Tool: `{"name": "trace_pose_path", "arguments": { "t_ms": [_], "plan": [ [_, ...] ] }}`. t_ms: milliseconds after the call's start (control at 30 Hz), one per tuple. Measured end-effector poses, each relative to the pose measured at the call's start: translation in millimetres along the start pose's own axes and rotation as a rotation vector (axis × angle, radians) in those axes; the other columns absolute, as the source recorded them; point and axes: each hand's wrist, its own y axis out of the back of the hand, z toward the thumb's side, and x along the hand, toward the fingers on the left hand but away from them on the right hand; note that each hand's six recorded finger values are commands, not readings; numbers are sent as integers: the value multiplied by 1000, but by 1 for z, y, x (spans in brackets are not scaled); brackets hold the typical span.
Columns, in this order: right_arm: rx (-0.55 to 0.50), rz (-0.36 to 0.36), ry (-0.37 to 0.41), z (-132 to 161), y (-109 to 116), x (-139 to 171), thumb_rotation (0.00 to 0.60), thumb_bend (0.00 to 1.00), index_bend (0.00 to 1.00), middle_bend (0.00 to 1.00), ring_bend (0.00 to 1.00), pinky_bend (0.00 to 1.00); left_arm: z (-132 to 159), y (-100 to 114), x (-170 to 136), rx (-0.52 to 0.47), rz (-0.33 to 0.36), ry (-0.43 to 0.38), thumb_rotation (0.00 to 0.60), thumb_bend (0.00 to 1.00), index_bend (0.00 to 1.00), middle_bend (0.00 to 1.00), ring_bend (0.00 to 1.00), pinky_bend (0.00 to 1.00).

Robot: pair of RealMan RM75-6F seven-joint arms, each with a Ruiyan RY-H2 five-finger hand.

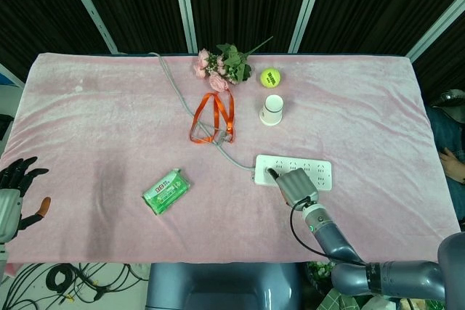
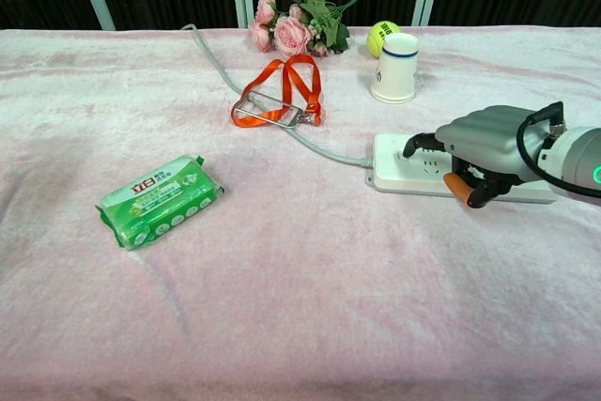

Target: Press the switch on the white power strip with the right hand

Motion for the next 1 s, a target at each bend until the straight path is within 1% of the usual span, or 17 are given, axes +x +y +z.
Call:
{"name": "trace_pose_path", "arguments": {
  "t_ms": [33,67,133,167,233,267,333,400,467,500,600,667,733,867,933,967,1000],
  "plan": [
    [-11,-11,-1,0,3,0,600,634,176,783,916,945,0,0,0,0,0,0,600,375,257,104,43,141],
    [-29,-29,-2,0,7,0,600,606,124,737,886,930,0,0,0,0,-1,1,600,375,257,104,43,141],
    [-61,-64,-6,-2,15,1,600,561,82,657,829,901,0,0,0,0,-2,2,600,376,257,104,43,143],
    [-86,-93,-9,-3,22,3,600,531,70,596,784,869,-1,0,0,0,-3,2,600,376,257,104,43,143],
    [-129,-144,-15,-7,32,6,600,457,59,478,675,767,-1,0,0,0,-3,3,600,376,257,104,43,143],
    [-162,-182,-22,-11,41,9,600,428,55,441,635,722,-1,0,0,-1,-2,3,600,376,257,104,43,143],
    [-212,-247,-38,-20,54,16,600,329,44,338,505,569,-1,0,-1,-3,-1,4,600,376,257,104,43,143],
    [-249,-324,-82,-39,68,28,600,266,39,263,411,436,0,0,-1,-3,-2,2,600,376,257,104,43,143],
    [-257,-393,-130,-62,81,50,600,218,35,201,343,344,1,0,-1,-4,-1,1,600,376,257,104,43,143],
    [-257,-421,-146,-71,85,60,600,196,35,173,313,317,1,0,-1,-5,0,1,600,376,257,104,43,143],
    [-244,-489,-186,-96,94,94,600,164,35,122,265,281,1,0,-1,-7,3,1,600,376,257,104,43,143],
    [-228,-511,-203,-107,91,112,600,155,35,113,258,269,2,1,-1,-6,6,0,600,375,257,104,43,144],
    [-211,-513,-219,-115,81,127,600,153,34,113,257,267,2,1,-1,-6,10,-1,600,376,257,104,43,143],
    [-184,-479,-292,-143,40,160,600,153,31,113,257,260,4,2,-1,-12,19,-1,600,376,257,104,43,143],
    [-183,-476,-311,-156,26,169,600,153,32,113,255,260,4,2,-1,-15,21,-2,600,376,257,104,43,143],
    [-181,-475,-328,-166,15,176,600,154,31,113,252,259,4,2,-1,-15,22,-3,600,376,257,104,43,143],
    [-179,-475,-334,-170,11,179,600,155,31,113,251,259,4,2,-1,-15,22,-3,600,376,257,104,43,143]
  ]
}}
